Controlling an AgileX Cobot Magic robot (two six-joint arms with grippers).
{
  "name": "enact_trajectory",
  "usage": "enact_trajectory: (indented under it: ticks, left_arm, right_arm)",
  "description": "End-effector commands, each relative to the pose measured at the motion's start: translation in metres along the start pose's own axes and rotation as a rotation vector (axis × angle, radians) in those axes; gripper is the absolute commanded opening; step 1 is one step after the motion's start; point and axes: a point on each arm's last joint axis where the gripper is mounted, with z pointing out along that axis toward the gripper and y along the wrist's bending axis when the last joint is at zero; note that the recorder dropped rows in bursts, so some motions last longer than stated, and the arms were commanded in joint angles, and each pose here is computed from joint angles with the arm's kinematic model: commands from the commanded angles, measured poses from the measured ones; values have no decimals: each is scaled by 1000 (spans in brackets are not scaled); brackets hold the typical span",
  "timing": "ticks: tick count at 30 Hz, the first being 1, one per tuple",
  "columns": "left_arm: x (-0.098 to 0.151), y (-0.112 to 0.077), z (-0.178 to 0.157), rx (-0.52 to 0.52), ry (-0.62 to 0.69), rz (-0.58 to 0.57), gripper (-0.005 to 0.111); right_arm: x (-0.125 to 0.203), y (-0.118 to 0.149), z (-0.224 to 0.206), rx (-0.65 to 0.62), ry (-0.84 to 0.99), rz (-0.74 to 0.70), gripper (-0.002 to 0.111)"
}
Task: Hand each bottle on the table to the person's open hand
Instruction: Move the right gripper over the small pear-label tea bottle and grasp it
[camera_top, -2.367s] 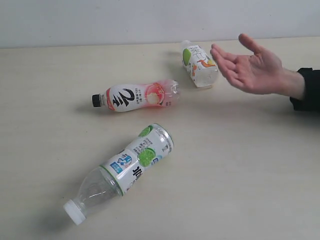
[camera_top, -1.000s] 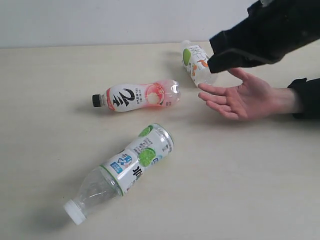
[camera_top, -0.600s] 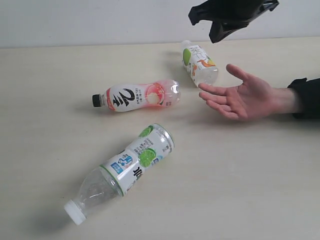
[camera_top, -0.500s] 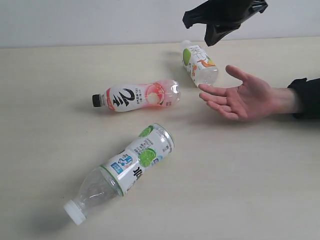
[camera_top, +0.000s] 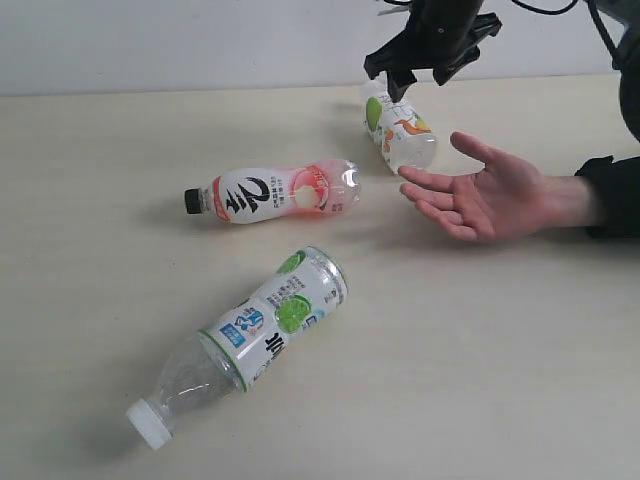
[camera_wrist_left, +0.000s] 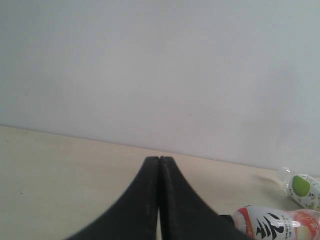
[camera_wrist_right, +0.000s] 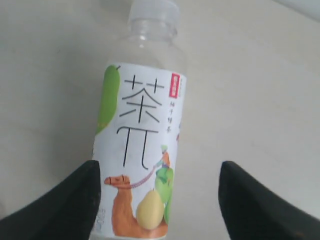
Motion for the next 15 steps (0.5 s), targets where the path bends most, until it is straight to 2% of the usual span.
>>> enact_trajectory:
  ticks: [1, 5, 15]
  left_arm:
    - [0, 0, 0, 0, -9, -6, 1]
    - [0, 0, 0, 0, -9, -6, 1]
    - [0, 0, 0, 0, -9, -6, 1]
  right_arm:
    - [-4, 0, 9, 1, -48, 6, 68]
    - [-2, 1, 22, 6, -47, 1, 73]
    - [2, 3, 48, 5, -40, 0, 73]
